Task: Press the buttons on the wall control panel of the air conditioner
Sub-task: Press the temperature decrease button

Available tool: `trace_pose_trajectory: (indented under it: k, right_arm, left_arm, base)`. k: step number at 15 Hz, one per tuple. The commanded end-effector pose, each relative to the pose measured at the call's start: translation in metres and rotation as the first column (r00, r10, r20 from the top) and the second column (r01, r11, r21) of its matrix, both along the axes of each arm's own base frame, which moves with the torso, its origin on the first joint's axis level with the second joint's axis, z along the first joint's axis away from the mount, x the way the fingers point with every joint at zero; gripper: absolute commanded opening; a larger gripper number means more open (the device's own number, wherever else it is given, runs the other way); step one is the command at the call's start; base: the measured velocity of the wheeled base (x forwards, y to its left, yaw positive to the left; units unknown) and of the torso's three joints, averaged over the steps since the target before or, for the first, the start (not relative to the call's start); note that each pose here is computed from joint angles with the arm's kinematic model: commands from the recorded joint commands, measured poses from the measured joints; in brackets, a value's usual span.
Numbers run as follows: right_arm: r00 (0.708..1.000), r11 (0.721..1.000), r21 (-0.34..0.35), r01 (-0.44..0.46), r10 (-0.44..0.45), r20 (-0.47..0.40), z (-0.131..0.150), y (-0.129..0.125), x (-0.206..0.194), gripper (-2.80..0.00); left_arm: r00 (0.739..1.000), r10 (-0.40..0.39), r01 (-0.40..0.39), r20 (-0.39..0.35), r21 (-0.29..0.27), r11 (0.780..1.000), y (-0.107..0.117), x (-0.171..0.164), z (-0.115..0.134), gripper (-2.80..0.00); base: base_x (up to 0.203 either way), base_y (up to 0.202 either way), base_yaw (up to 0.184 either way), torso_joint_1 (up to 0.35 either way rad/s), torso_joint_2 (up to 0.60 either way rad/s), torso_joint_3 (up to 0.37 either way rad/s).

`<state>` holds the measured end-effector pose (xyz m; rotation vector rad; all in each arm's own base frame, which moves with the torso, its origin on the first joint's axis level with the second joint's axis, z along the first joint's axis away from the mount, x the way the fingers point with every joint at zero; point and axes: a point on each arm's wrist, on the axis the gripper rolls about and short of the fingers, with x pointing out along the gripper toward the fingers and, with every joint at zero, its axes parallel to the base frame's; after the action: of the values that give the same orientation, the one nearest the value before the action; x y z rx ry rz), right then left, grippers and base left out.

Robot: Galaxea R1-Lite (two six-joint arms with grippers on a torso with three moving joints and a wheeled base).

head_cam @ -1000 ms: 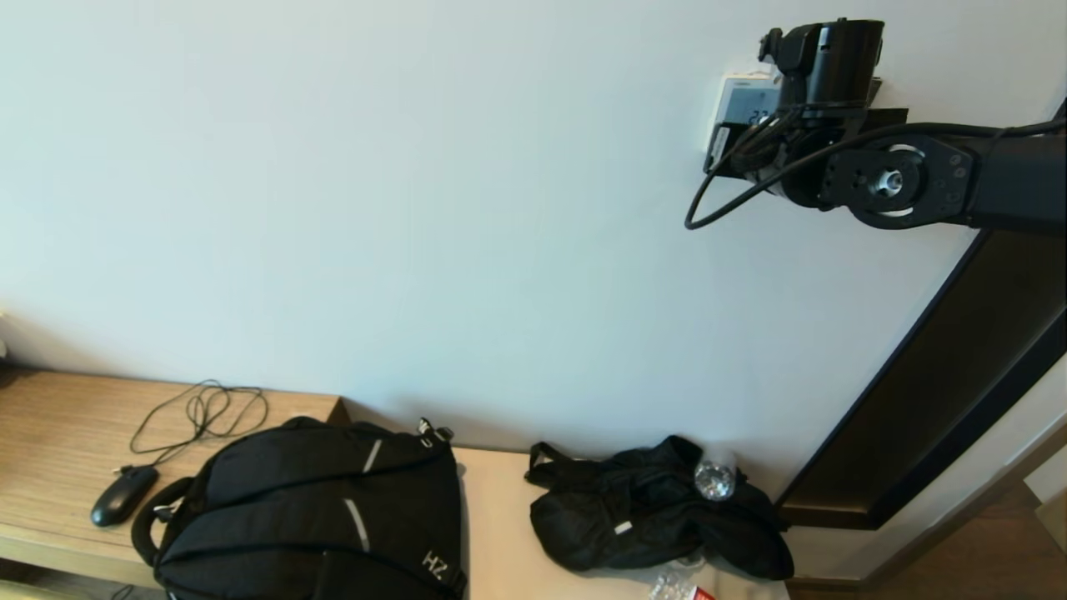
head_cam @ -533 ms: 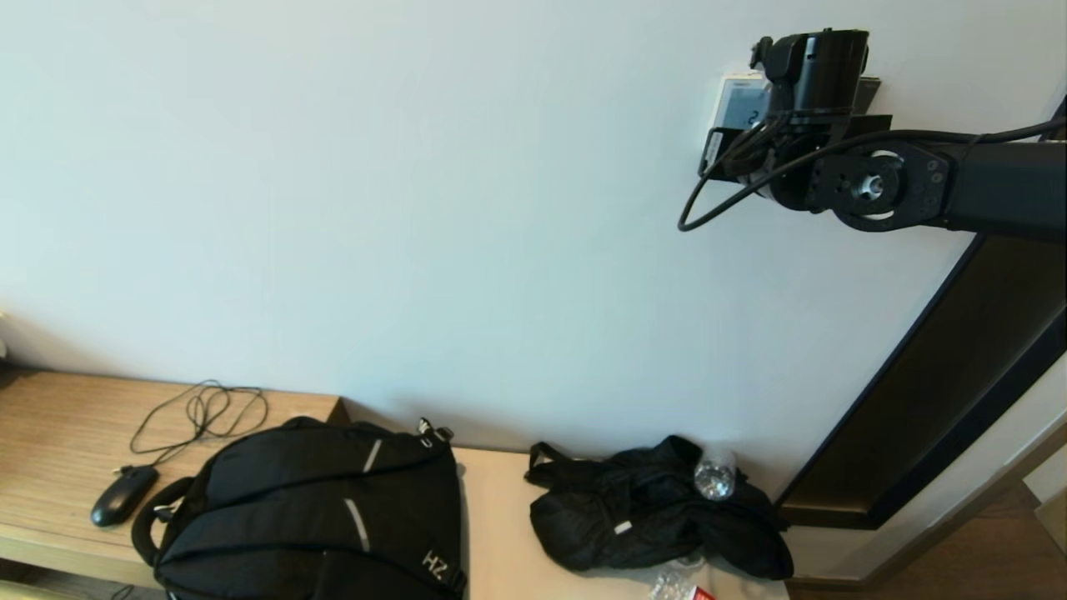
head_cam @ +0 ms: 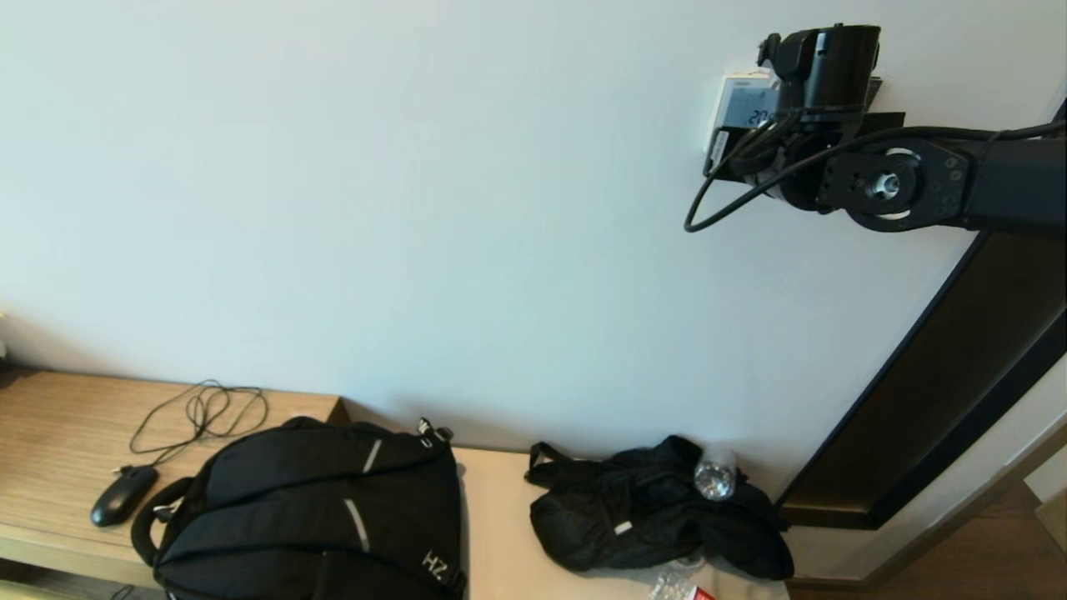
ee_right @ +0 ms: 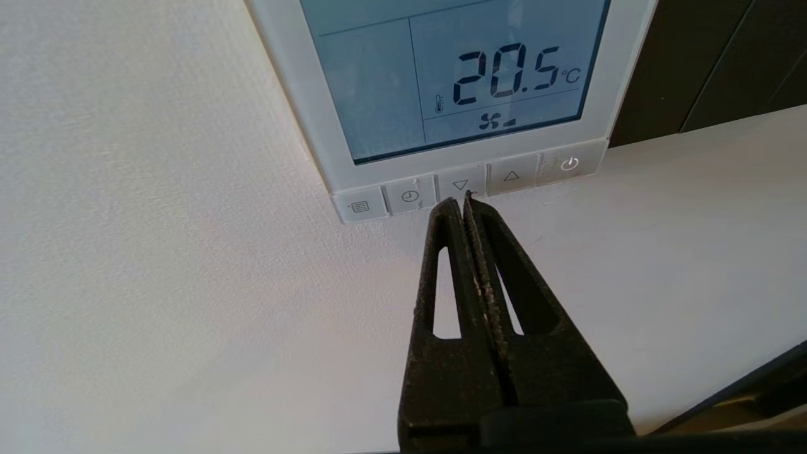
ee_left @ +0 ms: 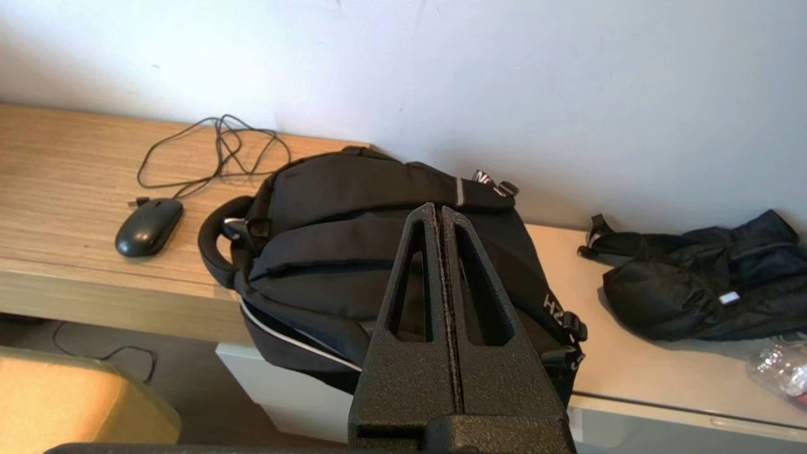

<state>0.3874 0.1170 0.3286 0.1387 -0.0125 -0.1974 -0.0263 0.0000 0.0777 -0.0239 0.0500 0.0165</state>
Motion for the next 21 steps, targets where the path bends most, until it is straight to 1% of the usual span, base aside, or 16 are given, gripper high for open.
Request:
trace_pose_trajectory:
  k: [1, 5, 13, 21]
  right_arm:
    - [1.0, 1.0, 0.007, 0.0, 0.0, 0.018, 0.009, -0.003, -0.011, -2.8]
    - [1.0, 1.0, 0.002, 0.0, 0.0, 0.011, 0.006, -0.002, -0.008, -2.8]
    - [1.0, 1.0, -0.008, 0.011, -0.011, -0.007, -0.007, 0.0, 0.011, -2.8]
    - [1.0, 1.0, 0.001, 0.007, -0.007, 0.005, -0.001, -0.001, 0.005, -2.8]
  left_arm:
    - [1.0, 0.001, -0.001, 0.0, -0.001, 1.0, 0.0, 0.0, 0.0, -2.8]
    - [1.0, 0.001, -0.001, 0.0, -0.001, 1.0, 0.0, 0.0, 0.0, -2.8]
    - [1.0, 0.001, -0.001, 0.0, -0.001, 1.0, 0.0, 0.0, 0.0, -2.8]
    - [1.0, 0.001, -0.001, 0.0, -0.001, 1.0, 0.0, 0.0, 0.0, -2.8]
  base:
    - [0.0, 0.0, 0.0, 0.0, 0.0, 0.0]
    - [0.0, 0.0, 0.0, 0.0, 0.0, 0.0]
    - [0.0, 0.0, 0.0, 0.0, 0.0, 0.0]
    - [0.0, 0.0, 0.0, 0.0, 0.0, 0.0]
